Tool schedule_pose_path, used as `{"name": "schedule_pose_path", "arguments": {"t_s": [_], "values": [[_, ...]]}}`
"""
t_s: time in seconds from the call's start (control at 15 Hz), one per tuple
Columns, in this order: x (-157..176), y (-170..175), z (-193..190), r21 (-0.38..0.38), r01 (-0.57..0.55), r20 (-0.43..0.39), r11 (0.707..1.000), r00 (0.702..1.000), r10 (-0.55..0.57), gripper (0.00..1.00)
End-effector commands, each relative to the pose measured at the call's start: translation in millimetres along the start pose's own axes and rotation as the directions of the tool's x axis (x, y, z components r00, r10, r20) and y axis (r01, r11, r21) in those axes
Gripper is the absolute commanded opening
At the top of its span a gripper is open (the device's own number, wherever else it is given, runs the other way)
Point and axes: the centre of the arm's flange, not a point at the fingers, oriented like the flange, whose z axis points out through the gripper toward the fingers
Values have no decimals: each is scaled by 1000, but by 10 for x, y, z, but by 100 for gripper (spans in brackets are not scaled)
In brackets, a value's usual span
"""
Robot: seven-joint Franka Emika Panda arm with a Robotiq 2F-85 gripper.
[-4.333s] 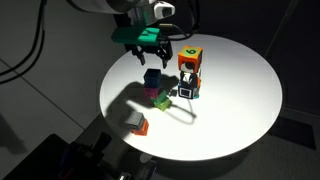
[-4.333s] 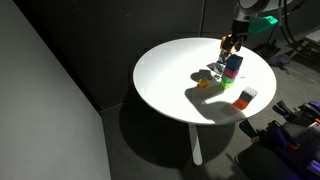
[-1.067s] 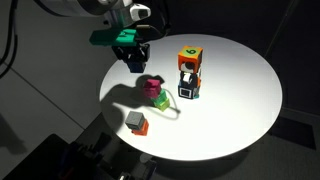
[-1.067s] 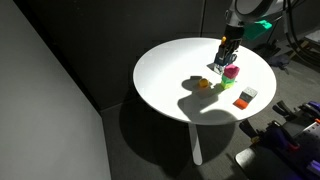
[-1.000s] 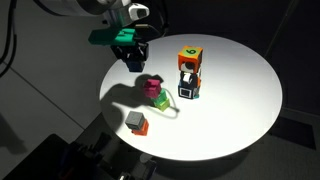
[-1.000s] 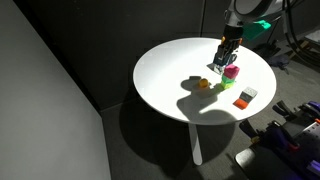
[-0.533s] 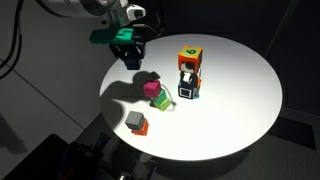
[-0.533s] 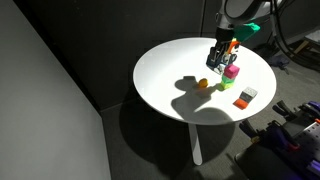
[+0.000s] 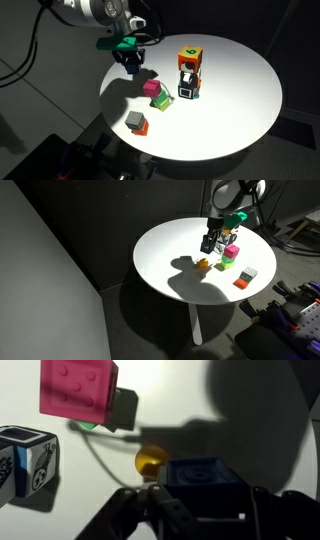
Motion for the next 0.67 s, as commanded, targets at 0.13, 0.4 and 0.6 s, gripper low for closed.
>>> {"name": "schedule_pose_path", "arguments": {"t_s": [0.13, 0.4, 0.6], "values": [[238, -44, 199, -31, -2, 38, 1000, 999, 3, 32], [286, -91, 346, -60, -6, 30, 998, 1000, 8, 32], [318, -139, 447, -38, -3, 21, 999, 1000, 3, 32]]}}
